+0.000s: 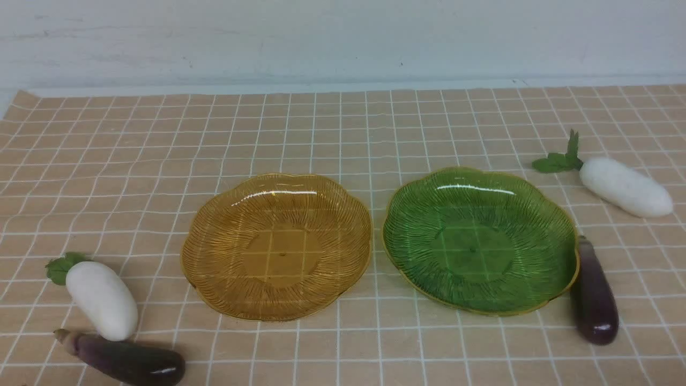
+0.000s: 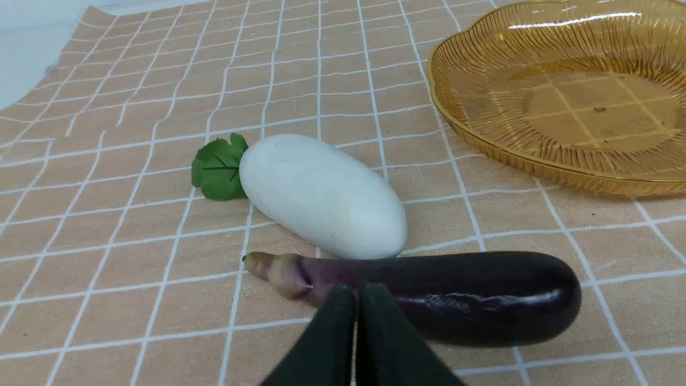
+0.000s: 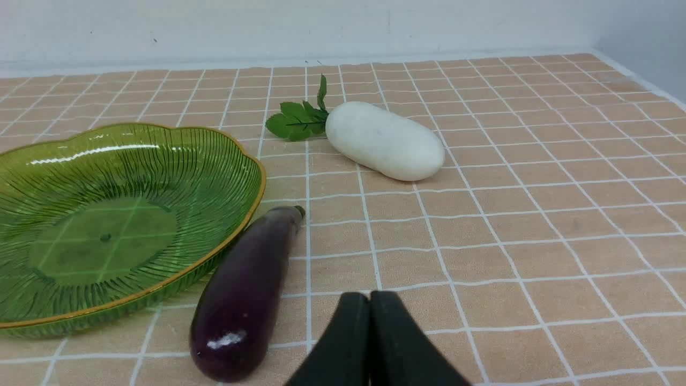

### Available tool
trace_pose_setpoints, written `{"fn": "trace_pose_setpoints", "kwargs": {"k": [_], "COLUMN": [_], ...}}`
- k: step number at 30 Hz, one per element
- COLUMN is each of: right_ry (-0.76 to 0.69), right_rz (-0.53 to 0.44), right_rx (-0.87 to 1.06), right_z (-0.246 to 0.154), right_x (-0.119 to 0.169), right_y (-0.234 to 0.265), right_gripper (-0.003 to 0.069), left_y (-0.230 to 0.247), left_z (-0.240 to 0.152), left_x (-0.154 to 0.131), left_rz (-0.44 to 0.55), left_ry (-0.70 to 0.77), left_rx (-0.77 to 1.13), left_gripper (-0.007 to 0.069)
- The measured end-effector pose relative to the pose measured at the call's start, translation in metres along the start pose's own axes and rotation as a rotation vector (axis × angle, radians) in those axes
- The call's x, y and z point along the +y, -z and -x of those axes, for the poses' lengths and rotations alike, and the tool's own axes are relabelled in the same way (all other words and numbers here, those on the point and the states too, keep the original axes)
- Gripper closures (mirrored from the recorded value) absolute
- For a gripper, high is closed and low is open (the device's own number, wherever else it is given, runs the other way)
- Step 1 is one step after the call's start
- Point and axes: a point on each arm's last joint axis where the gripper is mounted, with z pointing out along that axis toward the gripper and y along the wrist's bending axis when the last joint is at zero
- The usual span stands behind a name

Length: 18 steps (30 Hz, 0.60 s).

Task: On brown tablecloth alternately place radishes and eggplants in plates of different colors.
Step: 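Pick up the white radish and place it in the left plate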

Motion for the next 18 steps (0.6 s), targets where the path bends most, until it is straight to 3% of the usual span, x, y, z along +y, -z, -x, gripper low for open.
{"fn": "trace_pose_setpoints", "kwargs": {"k": [14, 16, 18], "right_ry": [0.0, 0.0, 0.0], "right_rz": [0.0, 0.0, 0.0], "right_rx": [0.0, 0.0, 0.0], "right_z": [0.0, 0.0, 0.0], "right_x": [0.0, 0.0, 0.0], "right_y": [0.0, 0.0, 0.0], "right_gripper": [0.0674, 0.0674, 0.0674], "left_y": [0.0, 0.0, 0.001], "left_z": [0.0, 0.004, 0.011], "left_x": [0.0, -0.001, -0.003], "left_rz": [0.001, -0.009, -0.046], "left_ry": [-0.002, 0.061, 0.245], "left_rx": [-0.005, -0.041, -0.119], "left_gripper": [0.0629, 0.0629, 0.0629]}}
